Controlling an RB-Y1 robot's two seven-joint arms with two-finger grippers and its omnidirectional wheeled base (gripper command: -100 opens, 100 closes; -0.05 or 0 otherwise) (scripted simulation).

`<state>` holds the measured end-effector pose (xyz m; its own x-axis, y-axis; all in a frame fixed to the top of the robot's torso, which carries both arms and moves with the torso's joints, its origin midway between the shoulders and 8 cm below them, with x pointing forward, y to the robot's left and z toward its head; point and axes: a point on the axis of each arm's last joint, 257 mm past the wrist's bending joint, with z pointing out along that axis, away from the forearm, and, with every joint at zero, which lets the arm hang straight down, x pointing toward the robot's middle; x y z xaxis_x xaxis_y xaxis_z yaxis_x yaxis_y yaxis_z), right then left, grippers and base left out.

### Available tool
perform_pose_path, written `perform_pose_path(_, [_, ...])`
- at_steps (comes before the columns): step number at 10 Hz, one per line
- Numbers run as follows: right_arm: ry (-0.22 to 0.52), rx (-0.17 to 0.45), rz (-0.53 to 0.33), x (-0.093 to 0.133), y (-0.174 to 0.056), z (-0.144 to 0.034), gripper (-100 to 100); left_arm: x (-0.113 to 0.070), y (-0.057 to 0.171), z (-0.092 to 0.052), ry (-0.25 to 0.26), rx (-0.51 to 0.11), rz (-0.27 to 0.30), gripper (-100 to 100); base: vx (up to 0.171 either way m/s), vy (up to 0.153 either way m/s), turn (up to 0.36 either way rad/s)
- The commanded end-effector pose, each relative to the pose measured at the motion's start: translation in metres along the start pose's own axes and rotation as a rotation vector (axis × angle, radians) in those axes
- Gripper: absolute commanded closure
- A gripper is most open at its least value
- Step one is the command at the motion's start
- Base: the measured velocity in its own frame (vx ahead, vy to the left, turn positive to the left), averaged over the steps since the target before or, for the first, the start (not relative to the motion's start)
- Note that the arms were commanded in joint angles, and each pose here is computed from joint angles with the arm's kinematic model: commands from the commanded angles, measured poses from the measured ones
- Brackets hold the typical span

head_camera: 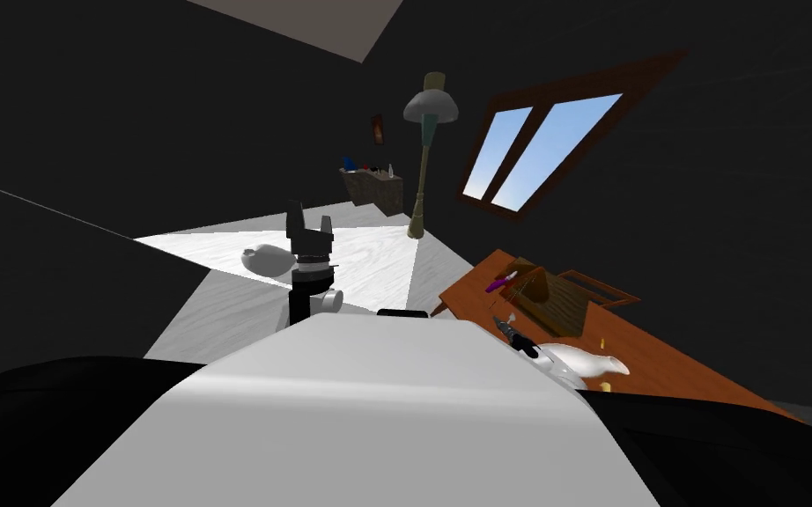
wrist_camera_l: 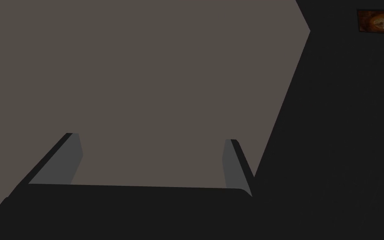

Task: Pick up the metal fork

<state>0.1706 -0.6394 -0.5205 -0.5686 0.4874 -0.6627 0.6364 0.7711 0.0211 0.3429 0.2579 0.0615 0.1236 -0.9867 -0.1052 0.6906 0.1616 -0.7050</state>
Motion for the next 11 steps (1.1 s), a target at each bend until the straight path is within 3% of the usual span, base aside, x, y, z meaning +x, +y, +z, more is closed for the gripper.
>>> perform_pose_path(1, [0.016,0.041,-0.016,0.006,-0.024,-0.008,-100,0.000,0.000,0.000,0.000,0.000,0.000,0,0.086,0.020,0.097])
perform_pose_path(2, [0.033,0.090,-0.036,0.010,-0.049,-0.012,-100,0.000,0.000,0.000,0.000,0.000,0.000,0,0.084,0.022,0.152])
perform_pose_path(4, [0.033,0.090,-0.036,0.010,-0.049,-0.012,-100,0.000,0.000,0.000,0.000,0.000,0.000,0,0.039,0.013,0.027])
perform_pose_path(7, [0.075,0.212,-0.086,0.017,-0.110,-0.029,-100,0.000,0.000,0.000,0.000,0.000,0.000,0,0.069,0.006,0.184])
perform_pose_path(9, [0.075,0.212,-0.086,0.017,-0.110,-0.029,-100,0.000,0.000,0.000,0.000,0.000,0.000,0,0.053,0.000,0.000])
perform_pose_path(10, [0.091,0.267,-0.110,0.017,-0.138,-0.038,-100,0.000,0.000,0.000,0.000,0.000,0.000,0,0.053,-0.008,0.171])
perform_pose_path(11, [0.091,0.267,-0.110,0.017,-0.138,-0.038,-100,0.000,0.000,0.000,0.000,0.000,0.000,0,0.062,-0.013,0.105])
